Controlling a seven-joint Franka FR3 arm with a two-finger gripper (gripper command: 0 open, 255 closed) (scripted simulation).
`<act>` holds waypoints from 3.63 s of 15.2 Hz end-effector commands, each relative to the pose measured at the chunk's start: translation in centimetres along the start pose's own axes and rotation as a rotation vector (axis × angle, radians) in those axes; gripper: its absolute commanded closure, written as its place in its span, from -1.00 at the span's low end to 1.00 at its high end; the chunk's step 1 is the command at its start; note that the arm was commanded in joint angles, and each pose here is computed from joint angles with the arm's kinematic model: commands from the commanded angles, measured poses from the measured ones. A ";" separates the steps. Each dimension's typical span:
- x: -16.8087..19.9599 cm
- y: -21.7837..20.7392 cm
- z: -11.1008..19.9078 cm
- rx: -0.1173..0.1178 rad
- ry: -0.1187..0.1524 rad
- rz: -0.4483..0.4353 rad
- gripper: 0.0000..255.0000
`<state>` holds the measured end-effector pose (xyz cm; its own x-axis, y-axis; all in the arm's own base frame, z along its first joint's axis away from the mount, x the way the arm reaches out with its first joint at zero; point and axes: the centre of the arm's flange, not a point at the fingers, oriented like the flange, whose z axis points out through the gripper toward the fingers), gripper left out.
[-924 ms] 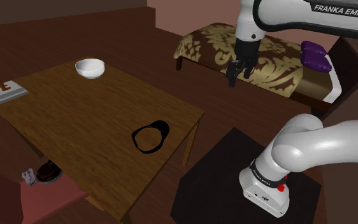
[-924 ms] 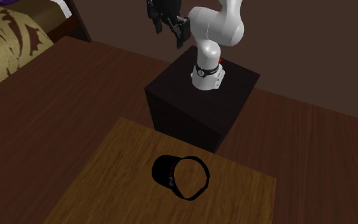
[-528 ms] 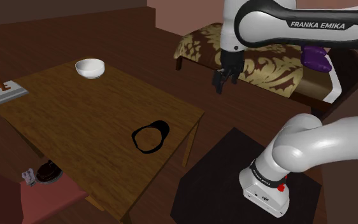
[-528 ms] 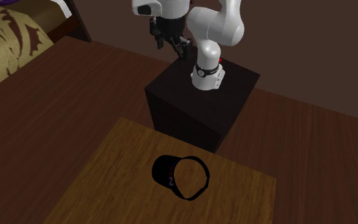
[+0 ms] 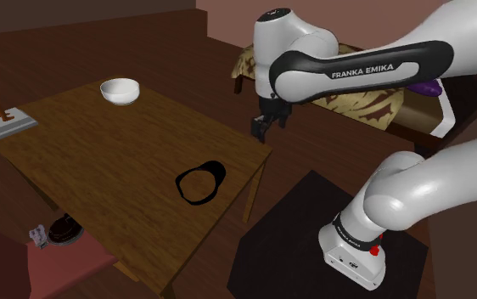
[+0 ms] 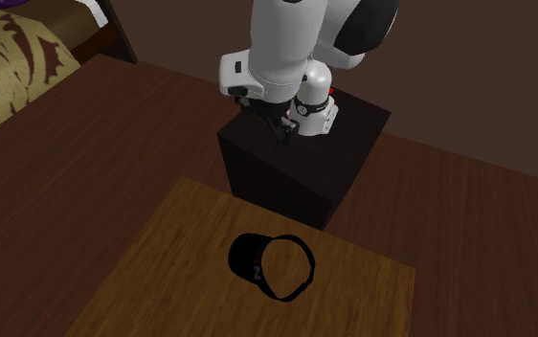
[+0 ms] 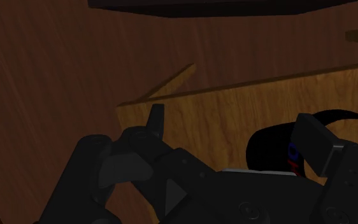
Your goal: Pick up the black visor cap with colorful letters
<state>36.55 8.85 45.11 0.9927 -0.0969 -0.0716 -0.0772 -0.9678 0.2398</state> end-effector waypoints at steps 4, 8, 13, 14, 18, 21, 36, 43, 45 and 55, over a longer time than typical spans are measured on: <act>3.3 -5.2 3.6 -0.050 0.029 -0.010 -1.00; 5.8 -9.2 6.5 -0.092 0.051 -0.018 -1.00; 9.0 -14.0 10.4 -0.143 0.078 -0.028 -1.00; 9.7 -15.0 11.1 -0.153 0.083 -0.030 -1.00; 12.3 -18.7 14.4 -0.195 0.105 -0.037 -1.00; 13.4 -20.4 16.3 -0.212 0.114 -0.041 -1.00; 13.7 -21.2 19.6 -0.212 0.114 -0.041 1.00; 13.5 -20.7 17.6 -0.212 0.114 -0.041 1.00; 13.5 -20.5 16.6 -0.212 0.114 -0.041 1.00; 13.1 -19.3 11.9 -0.212 0.114 -0.041 1.00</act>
<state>49.94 23.54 27.74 0.9996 -0.0201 0.0219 -0.0277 -0.8987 0.4378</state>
